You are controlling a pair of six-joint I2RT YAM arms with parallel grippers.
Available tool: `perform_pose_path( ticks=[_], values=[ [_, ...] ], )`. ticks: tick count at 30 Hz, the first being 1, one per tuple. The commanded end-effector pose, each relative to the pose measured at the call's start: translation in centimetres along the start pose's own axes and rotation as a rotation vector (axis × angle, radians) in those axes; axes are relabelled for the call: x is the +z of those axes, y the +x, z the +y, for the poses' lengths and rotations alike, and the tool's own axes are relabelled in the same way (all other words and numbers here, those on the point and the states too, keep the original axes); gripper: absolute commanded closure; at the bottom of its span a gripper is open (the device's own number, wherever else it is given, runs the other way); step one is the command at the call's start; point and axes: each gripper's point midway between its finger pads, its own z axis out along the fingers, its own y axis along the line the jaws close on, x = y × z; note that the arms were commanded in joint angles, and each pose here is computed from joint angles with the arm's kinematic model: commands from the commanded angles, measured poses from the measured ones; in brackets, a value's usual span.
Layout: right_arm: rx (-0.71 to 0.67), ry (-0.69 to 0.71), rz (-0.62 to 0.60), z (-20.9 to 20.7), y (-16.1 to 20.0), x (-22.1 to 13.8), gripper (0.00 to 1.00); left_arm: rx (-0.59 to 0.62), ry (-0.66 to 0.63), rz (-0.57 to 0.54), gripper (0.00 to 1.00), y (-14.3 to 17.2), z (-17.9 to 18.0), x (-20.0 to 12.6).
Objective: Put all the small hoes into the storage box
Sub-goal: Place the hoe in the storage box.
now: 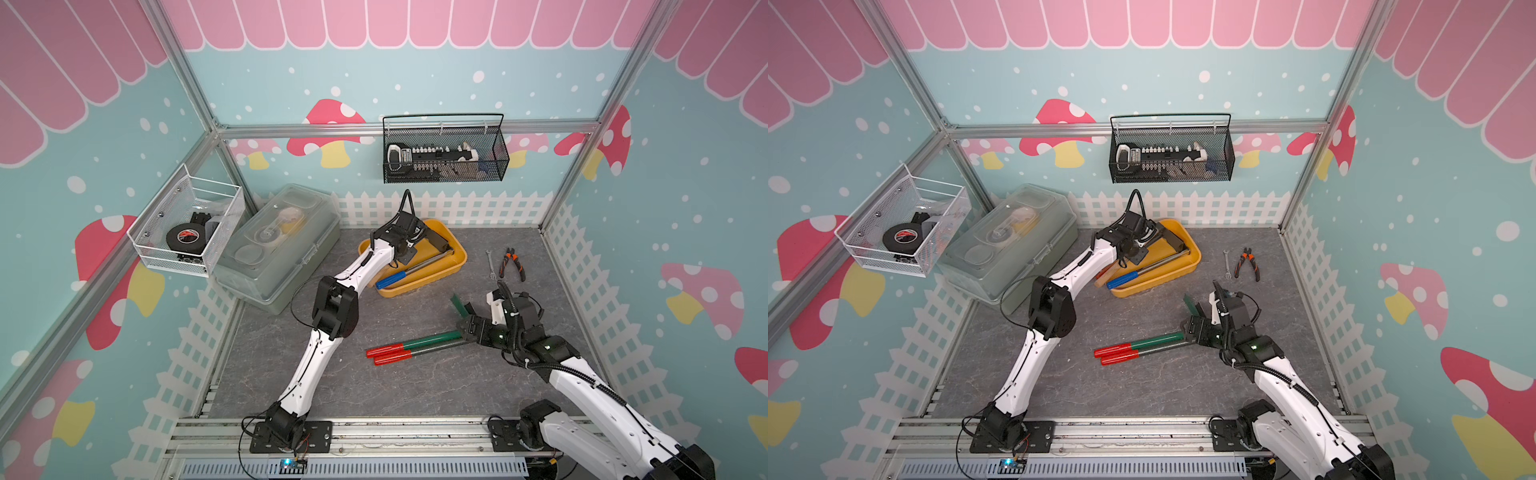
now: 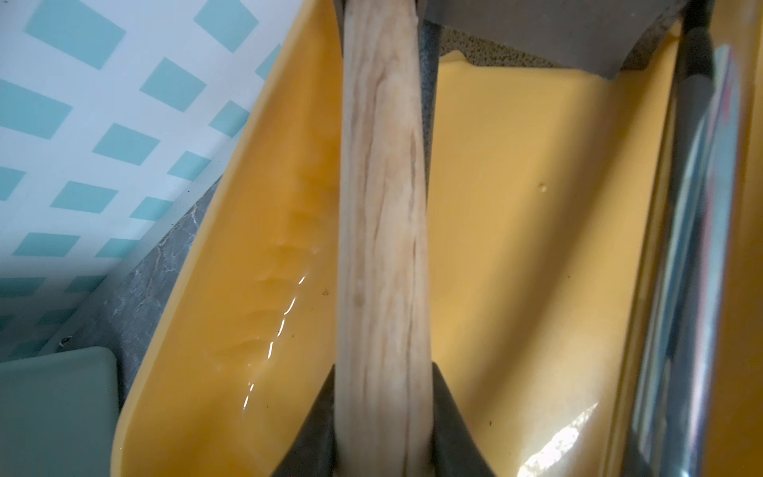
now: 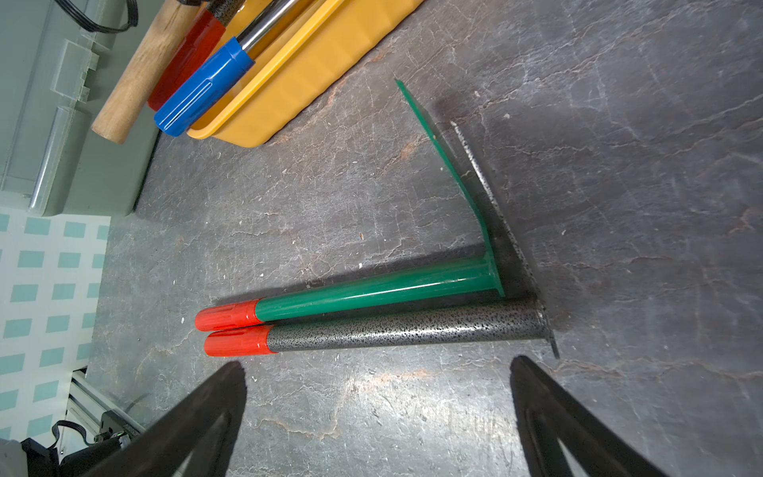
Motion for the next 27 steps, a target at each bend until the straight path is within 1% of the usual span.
perform_pose_path(
  ticks=[1, 10, 13, 14, 16, 19, 25, 27],
  values=[
    [-0.002, 0.003, 0.020, -0.3, 0.7, 0.1, 0.01, 0.010, -0.030, -0.107, 1.00, -3.2, 0.9, -1.3],
    [-0.003, -0.002, 0.026, -0.2, 0.8, 0.3, 0.01, 0.033, -0.042, -0.084, 1.00, -2.6, 0.4, -0.6],
    [-0.005, -0.004, 0.025, -0.2, 0.8, 0.3, 0.01, 0.039, -0.048, -0.076, 0.97, -2.3, 0.4, -0.2],
    [-0.004, -0.002, 0.025, -0.2, 0.8, 0.3, 0.01, 0.037, -0.053, -0.077, 0.95, -2.4, 0.5, -0.2],
    [-0.005, -0.005, 0.022, -0.2, 0.7, 0.2, 0.01, 0.037, -0.057, -0.076, 0.87, -2.4, 0.5, -0.1],
    [-0.004, -0.006, 0.023, -0.1, 0.7, 0.2, 0.01, 0.035, -0.069, -0.076, 0.84, -2.4, 0.7, -0.1],
    [-0.007, -0.012, 0.020, 0.1, 0.6, 0.0, 0.01, 0.028, -0.080, -0.072, 0.58, -2.3, 0.9, -0.1],
    [-0.010, -0.013, 0.020, 0.1, 0.6, -0.1, 0.01, 0.022, -0.084, -0.070, 0.55, -2.2, 1.0, -0.2]
  ],
)
